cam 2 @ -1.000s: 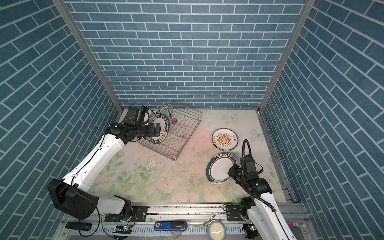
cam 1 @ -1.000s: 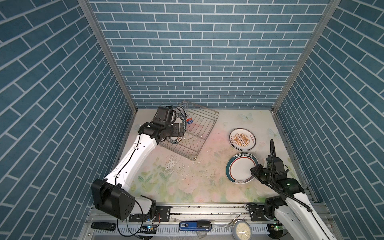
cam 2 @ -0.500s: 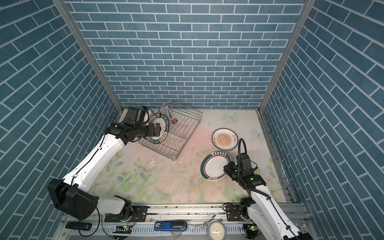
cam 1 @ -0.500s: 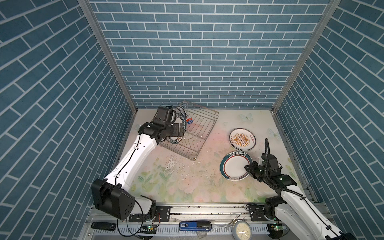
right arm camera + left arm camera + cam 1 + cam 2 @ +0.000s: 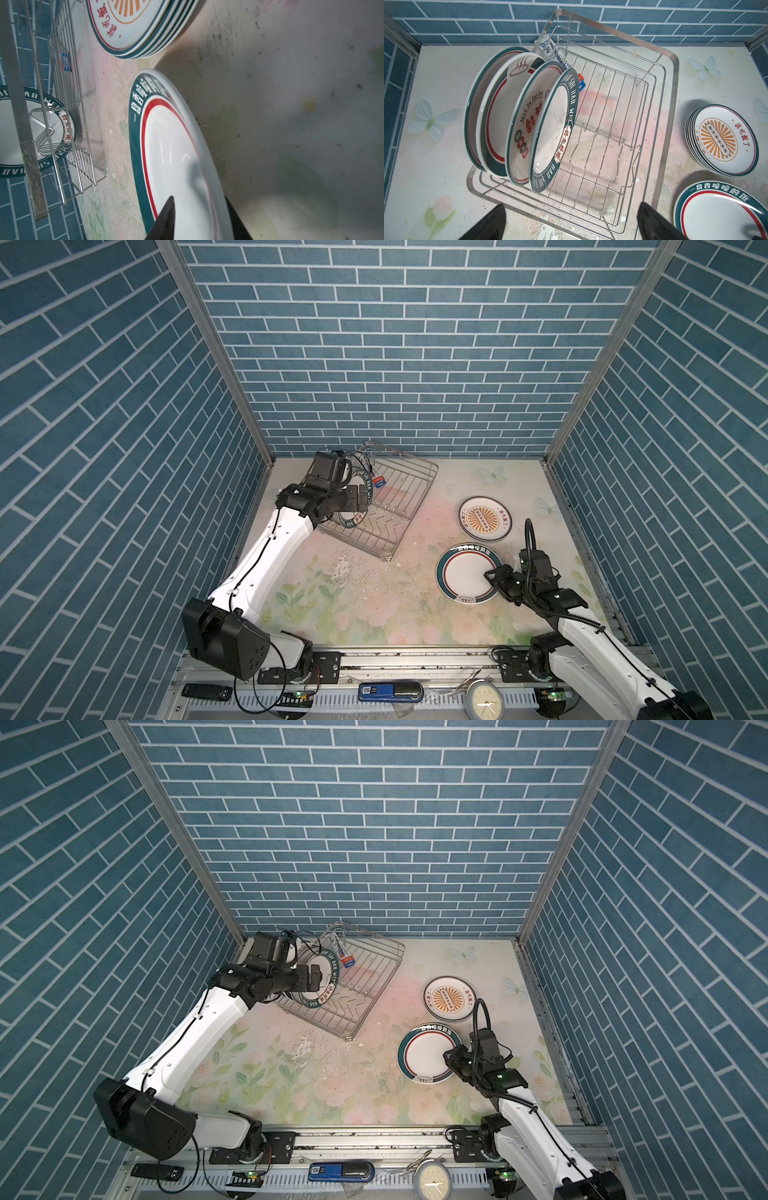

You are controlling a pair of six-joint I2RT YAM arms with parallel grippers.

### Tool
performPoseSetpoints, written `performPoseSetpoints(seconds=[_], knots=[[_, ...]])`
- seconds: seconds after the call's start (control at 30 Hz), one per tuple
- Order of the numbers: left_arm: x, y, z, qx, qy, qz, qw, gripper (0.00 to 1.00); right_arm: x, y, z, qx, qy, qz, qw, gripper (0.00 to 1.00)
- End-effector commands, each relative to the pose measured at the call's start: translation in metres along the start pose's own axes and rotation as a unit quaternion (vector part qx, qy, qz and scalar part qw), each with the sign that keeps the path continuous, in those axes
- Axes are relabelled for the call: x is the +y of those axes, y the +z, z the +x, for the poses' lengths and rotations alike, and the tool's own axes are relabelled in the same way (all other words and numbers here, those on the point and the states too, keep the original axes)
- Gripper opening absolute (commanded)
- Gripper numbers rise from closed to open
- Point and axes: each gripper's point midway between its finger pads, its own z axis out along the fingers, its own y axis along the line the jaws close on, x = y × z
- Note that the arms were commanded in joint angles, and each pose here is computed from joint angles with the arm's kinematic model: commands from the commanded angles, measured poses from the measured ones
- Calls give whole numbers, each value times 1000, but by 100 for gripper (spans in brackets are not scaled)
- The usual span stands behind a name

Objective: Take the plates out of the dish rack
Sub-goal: 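Lower the green-rimmed plate flat onto the table with the right gripper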

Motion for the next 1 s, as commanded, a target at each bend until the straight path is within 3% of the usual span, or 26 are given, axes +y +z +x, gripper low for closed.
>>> performPoseSetpoints(seconds=[0.0, 0.53, 0.97], knots=[[1, -5, -4, -2, 3, -1, 1000, 99, 0, 6, 4, 6, 2, -8, 1000, 42], [9, -2, -3, 2, 9, -24, 1000, 99, -1, 19, 5, 22, -4, 11, 1000, 47], [8, 1, -2, 6, 8, -23, 1000, 99, -7, 29, 12, 51, -26, 62, 996, 61]])
